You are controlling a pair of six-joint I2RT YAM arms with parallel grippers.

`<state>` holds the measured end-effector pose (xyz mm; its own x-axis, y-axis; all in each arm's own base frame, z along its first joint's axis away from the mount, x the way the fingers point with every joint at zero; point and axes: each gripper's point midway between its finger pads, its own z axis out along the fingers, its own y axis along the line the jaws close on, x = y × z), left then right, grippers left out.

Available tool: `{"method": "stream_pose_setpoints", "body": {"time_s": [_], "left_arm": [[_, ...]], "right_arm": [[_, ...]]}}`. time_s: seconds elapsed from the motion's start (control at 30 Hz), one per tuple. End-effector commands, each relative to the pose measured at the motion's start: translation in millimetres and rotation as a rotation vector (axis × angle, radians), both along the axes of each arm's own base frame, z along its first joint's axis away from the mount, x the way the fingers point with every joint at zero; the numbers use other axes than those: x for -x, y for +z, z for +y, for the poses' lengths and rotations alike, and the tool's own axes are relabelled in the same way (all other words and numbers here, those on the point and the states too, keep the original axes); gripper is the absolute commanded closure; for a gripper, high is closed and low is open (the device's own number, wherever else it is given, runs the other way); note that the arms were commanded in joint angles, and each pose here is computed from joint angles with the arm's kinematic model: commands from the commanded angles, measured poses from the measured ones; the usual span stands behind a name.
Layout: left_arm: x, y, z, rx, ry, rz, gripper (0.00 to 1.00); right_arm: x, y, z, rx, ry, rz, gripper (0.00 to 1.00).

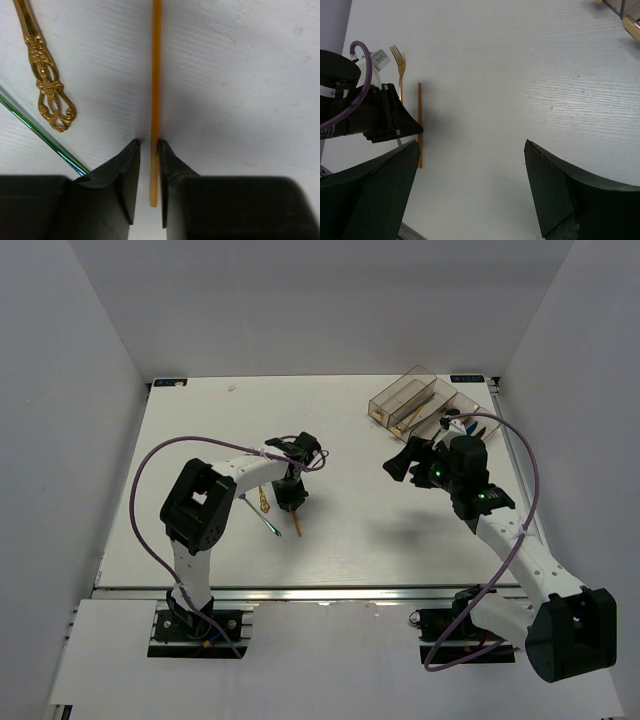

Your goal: Sort the eating utensils into containers

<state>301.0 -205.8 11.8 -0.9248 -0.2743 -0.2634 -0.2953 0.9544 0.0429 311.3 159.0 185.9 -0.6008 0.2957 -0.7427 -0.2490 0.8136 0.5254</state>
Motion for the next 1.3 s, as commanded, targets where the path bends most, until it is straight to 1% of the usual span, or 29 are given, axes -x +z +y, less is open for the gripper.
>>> {"method": "stream_pose_setpoints", "body": {"time_s": [0.0,0.13,0.17,0.2,0.23,0.3,0.33,0.37,0.43,0.53,0.6,0.63,0.73,0.77,0.83,0.87,0.93,0.97,1.03,1.1,1.27], "left_arm": [[29.9,-28.8,8.4,-0.036,-0.024,0.129,0.72],[35.5,-37.8,2.8,0.010,-0.023,0.138,0.86],[34.8,-39.1,1.3,0.020,-0.024,0.132,1.00],[37.4,-41.0,2.5,0.021,-0.024,0.137,1.00],[37.6,-41.6,1.0,0.030,-0.027,0.136,1.00],[36.7,-40.3,-0.4,0.044,-0.036,0.123,1.00],[36.0,-39.1,-1.6,0.052,-0.056,0.120,1.00],[32.6,-36.3,-4.6,0.063,-0.067,0.102,1.00],[23.6,-18.5,-10.9,0.084,-0.092,0.038,1.00],[6.0,16.9,-18.1,0.126,-0.118,-0.100,1.00],[-4.1,36.2,-22.3,0.160,-0.121,-0.184,1.00],[-7.1,53.2,-25.2,0.194,-0.123,-0.231,1.00],[-6.7,76.0,-36.5,0.283,-0.161,-0.302,1.00],[-7.0,79.2,-40.1,0.311,-0.168,-0.318,1.00],[-3.7,86.4,-45.8,0.355,-0.185,-0.325,1.00],[-4.6,95.0,-50.0,0.387,-0.193,-0.351,1.00],[-1.6,102.4,-57.9,0.443,-0.209,-0.360,1.00],[-2.5,110.5,-62.5,0.477,-0.217,-0.382,1.00],[2.0,115.8,-69.8,0.526,-0.234,-0.379,1.00],[3.8,125.6,-76.5,0.576,-0.251,-0.398,1.00],[8.3,145.7,-86.0,0.657,-0.280,-0.430,1.00]], "right_arm": [[0.8,13.5,3.8,-0.013,0.024,-0.060,0.11],[2.0,16.4,2.8,-0.015,0.023,-0.070,0.11],[2.7,15.9,3.1,-0.016,0.026,-0.069,0.11],[3.6,17.0,4.1,-0.018,0.032,-0.076,0.11],[5.7,24.5,12.1,-0.046,0.082,-0.105,0.11],[14.0,23.7,23.8,-0.089,0.163,-0.120,0.11],[19.7,31.2,33.9,-0.139,0.225,-0.132,0.11],[22.6,26.2,39.2,-0.158,0.256,-0.116,0.11],[27.6,27.9,49.0,-0.220,0.310,-0.105,0.10],[27.5,8.6,53.7,-0.255,0.305,-0.019,0.11],[27.0,-2.9,56.0,-0.251,0.300,0.019,0.11],[27.7,-5.8,57.8,-0.253,0.302,0.027,0.11],[36.0,-7.4,75.4,-0.285,0.350,0.038,0.12],[43.5,-10.8,88.0,-0.292,0.382,0.055,0.12],[47.6,-16.0,99.9,-0.288,0.398,0.060,0.14],[55.0,-22.7,110.5,-0.285,0.421,0.080,0.15],[59.5,-25.5,120.8,-0.301,0.431,0.072,0.16],[65.7,-29.4,130.2,-0.299,0.448,0.080,0.17],[65.4,-30.2,139.8,-0.287,0.441,0.050,0.17],[73.1,-33.9,153.8,-0.281,0.471,0.057,0.19],[68.4,-40.0,169.3,-0.251,0.437,0.057,0.23]]}}
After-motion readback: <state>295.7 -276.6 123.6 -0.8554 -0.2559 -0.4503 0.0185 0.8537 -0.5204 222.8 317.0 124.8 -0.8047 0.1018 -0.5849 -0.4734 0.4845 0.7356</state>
